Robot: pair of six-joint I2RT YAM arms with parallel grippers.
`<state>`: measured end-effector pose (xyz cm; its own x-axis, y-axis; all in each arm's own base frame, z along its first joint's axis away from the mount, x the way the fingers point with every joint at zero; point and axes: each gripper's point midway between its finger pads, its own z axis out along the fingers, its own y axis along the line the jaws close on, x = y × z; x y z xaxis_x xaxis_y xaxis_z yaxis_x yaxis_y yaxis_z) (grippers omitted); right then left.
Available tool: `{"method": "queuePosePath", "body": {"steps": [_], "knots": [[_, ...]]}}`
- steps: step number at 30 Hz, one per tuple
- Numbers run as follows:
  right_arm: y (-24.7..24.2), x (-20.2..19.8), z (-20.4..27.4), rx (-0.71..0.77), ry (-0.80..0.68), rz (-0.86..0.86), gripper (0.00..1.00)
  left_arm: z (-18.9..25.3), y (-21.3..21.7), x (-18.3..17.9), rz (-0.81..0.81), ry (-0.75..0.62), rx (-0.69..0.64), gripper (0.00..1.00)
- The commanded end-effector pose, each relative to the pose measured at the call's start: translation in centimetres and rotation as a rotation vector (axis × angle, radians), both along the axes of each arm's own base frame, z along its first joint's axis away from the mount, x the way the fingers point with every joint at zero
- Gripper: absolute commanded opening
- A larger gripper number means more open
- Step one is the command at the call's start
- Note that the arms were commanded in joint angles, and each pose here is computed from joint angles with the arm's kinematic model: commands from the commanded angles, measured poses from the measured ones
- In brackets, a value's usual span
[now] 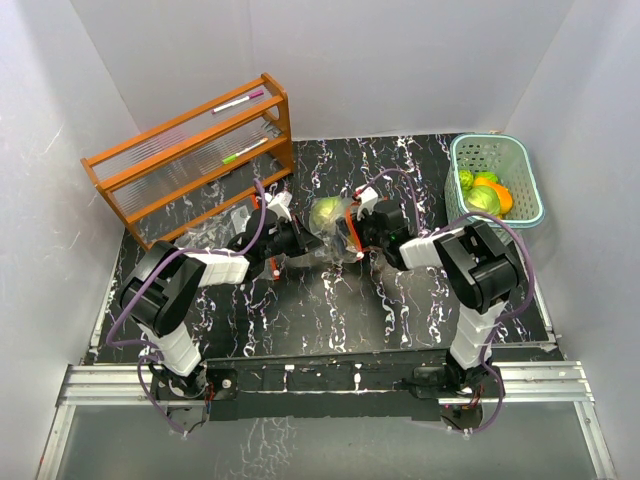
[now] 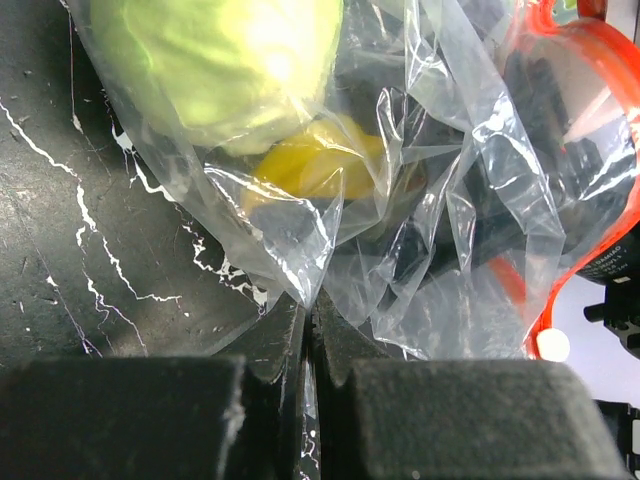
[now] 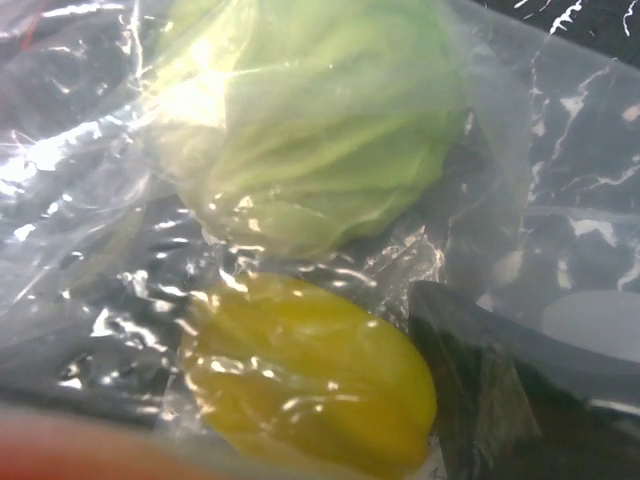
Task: Open the zip-top bag and remove the fake food
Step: Pick up the fake fruit from the zipper food storage bag, then place the fake fruit in the bin.
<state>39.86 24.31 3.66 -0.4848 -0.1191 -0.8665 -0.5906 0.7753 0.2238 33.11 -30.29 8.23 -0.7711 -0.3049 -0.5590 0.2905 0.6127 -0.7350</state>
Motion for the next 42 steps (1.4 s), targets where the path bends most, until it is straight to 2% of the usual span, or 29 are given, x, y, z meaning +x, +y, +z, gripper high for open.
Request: {"method": "queuePosePath", "body": {"steps": [1, 8, 11, 13, 16, 21, 30, 36, 39, 42], "knots": [[0.3, -0.4, -0.2, -0.020, -0.033, 0.016, 0.97, 2.6, -0.3, 0.6, -0.017, -0.059, -0.016, 0.00], [-1.1, -2.2, 1.1, -0.028, -0.027, -0.024, 0.67, 2.1, 0.0, 1.0, 0.022, -0.041, -0.010, 0.00], [-2.0, -2.5, 2.7, -0.035, -0.046, -0.064, 0.44, 1.8, 0.5, 1.5, 0.060, -0.029, -0.008, 0.00], [-2.7, -2.7, 3.6, -0.044, -0.052, -0.098, 0.34, 1.7, 0.7, 1.9, 0.083, -0.026, -0.013, 0.00], [-3.9, -2.6, 5.3, -0.058, -0.068, -0.159, 0.26, 1.7, 1.3, 2.5, 0.116, -0.021, -0.020, 0.00], [-5.8, -2.5, 9.0, -0.041, -0.091, -0.253, 0.24, 1.1, 2.4, 2.8, 0.160, -0.001, -0.019, 0.00], [-10.7, -2.4, 18.9, 0.073, -0.217, -0.338, 0.24, 0.9, 3.5, 2.8, 0.185, 0.007, -0.030, 0.00], [-19.1, -0.6, 24.7, 0.085, -0.291, -0.568, 0.24, 1.1, 3.6, 2.5, 0.174, 0.003, -0.032, 0.00], [-24.3, 1.2, 25.8, 0.126, -0.271, -0.715, 0.24, 0.8, 3.5, 2.2, 0.162, 0.009, -0.038, 0.00], [-28.9, 2.9, 25.9, 0.080, -0.273, -0.877, 0.24, 0.7, 3.3, 1.8, 0.145, 0.021, -0.051, 0.00]]}}
